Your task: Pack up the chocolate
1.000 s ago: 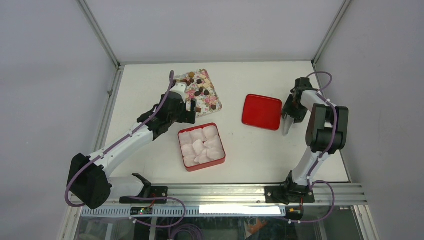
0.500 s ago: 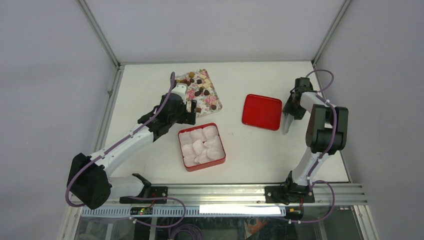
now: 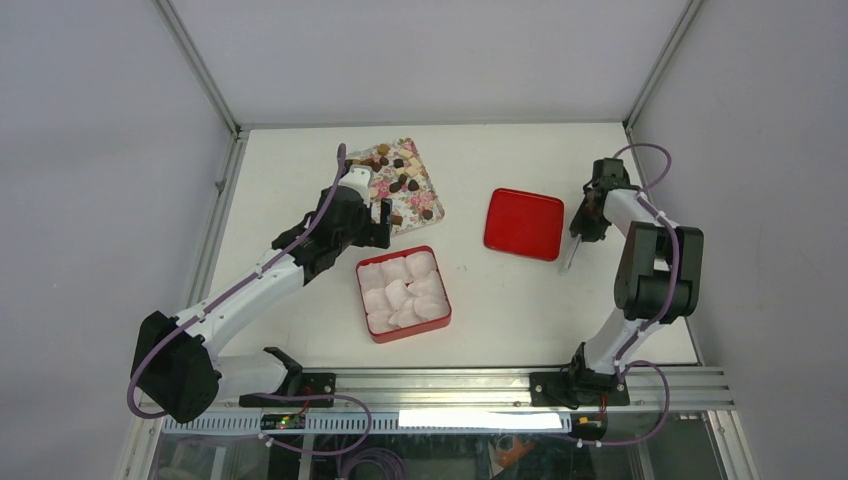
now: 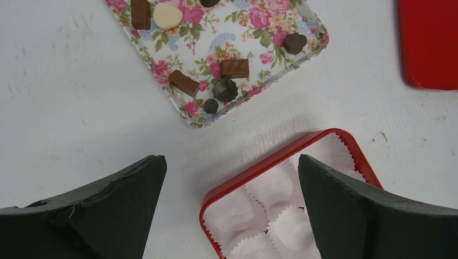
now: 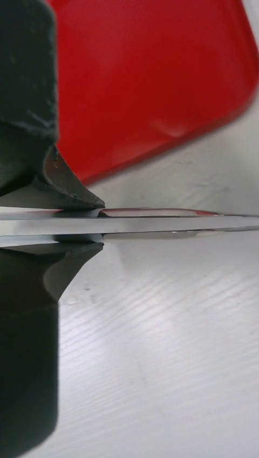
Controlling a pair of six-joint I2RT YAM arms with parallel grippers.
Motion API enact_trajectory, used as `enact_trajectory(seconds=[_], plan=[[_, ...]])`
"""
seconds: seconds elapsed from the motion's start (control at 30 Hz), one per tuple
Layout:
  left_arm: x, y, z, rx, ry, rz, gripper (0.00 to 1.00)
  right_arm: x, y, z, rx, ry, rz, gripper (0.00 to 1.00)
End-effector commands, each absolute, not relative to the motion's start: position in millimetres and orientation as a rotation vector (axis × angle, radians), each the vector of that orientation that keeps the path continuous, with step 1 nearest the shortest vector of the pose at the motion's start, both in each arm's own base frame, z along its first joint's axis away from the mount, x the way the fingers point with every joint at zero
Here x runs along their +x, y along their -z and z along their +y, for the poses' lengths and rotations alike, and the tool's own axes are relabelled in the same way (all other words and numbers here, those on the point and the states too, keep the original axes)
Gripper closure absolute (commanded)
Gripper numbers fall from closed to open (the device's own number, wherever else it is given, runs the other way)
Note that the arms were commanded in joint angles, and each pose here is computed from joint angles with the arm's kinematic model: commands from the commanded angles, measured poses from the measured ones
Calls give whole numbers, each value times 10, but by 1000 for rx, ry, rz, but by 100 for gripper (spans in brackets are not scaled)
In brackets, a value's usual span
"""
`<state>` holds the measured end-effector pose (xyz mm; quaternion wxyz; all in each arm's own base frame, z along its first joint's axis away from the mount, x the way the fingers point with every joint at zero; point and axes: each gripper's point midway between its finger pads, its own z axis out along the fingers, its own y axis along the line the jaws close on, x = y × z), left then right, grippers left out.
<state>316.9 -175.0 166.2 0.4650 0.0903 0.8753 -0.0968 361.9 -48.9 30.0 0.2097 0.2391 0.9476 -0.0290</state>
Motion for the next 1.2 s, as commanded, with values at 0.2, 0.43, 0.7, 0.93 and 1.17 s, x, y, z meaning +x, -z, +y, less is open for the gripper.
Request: enact_trajectory(seconds=[0.2,0.43,0.7,0.93,1.17], plan=[[3412,-1805,-1347,-85,314,2246,1,3576,-1800,635,212,-254,2624,100],[3508,-1760,-1085,-223,267,2294,1,3343,-1832,1822,-321,-337,2854,95],[3698,-1613,-867,-388,174,2361,1,3401,-1665,2577,-531,-324,2880,88],[4064,-1316,-1022,-414,203,2520,1,3497,-1548,2750,-546,-274,2886,82],[4336,-1018,-1052,-482,160,2559,17,3490,-1571,2819,-551,-300,2855,79]])
